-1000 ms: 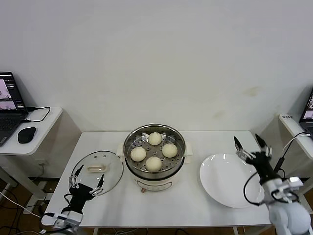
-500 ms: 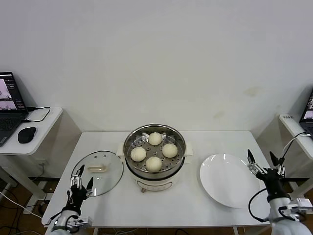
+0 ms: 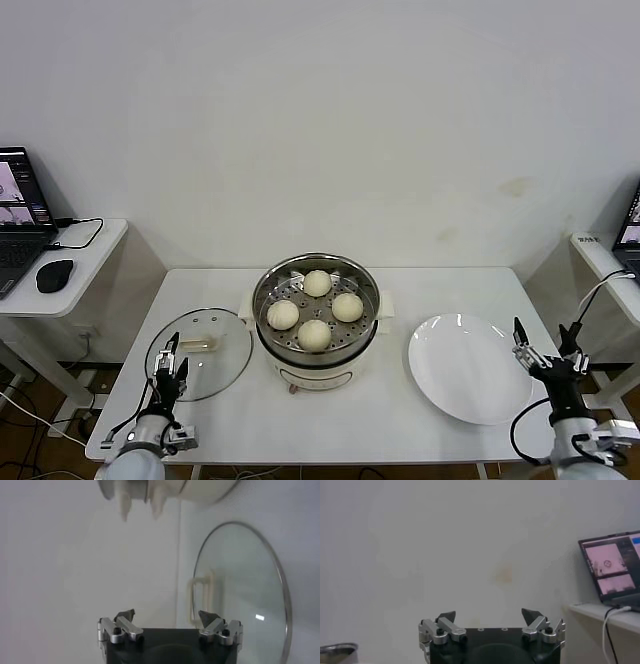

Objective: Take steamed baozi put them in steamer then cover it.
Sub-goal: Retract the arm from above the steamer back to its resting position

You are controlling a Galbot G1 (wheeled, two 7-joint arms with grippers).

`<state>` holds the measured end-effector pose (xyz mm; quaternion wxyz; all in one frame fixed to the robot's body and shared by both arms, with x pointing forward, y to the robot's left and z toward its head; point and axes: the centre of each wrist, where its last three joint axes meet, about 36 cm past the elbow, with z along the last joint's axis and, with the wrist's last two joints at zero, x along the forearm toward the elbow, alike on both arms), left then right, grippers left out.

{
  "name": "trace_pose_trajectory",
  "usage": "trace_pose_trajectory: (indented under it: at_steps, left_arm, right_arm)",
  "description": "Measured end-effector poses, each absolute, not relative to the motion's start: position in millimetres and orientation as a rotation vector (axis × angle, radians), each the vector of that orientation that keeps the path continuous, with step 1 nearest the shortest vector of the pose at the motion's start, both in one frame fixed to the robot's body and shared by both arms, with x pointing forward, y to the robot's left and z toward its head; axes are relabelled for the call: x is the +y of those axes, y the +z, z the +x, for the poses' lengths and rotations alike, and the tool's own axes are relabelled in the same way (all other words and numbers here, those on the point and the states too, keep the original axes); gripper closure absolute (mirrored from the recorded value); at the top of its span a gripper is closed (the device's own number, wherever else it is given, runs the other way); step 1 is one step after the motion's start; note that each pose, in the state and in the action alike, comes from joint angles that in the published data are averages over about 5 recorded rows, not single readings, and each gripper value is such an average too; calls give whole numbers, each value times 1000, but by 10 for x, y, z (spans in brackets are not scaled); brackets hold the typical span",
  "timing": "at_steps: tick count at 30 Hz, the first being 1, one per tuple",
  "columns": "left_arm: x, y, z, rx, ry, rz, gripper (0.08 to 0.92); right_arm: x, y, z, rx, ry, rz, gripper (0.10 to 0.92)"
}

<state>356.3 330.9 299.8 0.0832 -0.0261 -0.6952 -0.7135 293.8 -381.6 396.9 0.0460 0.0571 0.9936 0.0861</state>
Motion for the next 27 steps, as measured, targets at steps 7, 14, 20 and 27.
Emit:
trace_pose_trajectory:
  at_steps: [7, 14, 20, 27]
  left_arm:
    - [3293, 2983, 3749, -2039, -2160, -55, 177]
    - [3272, 2947, 3887, -2012, -2172, -60, 177]
    - [3262, 2906, 3975, -1988, -2180, -73, 177]
    - [3274, 2869, 4069, -1963, -2180, -66, 177]
  right_arm:
    - [-3793, 3919, 2925, 3032, 287, 193, 199]
    - [-3828, 3887, 2898, 3037, 286, 215, 200]
    - [-3844, 3876, 2897, 3032, 298, 233, 200]
    - [-3864, 3840, 2883, 3035, 304, 253, 199]
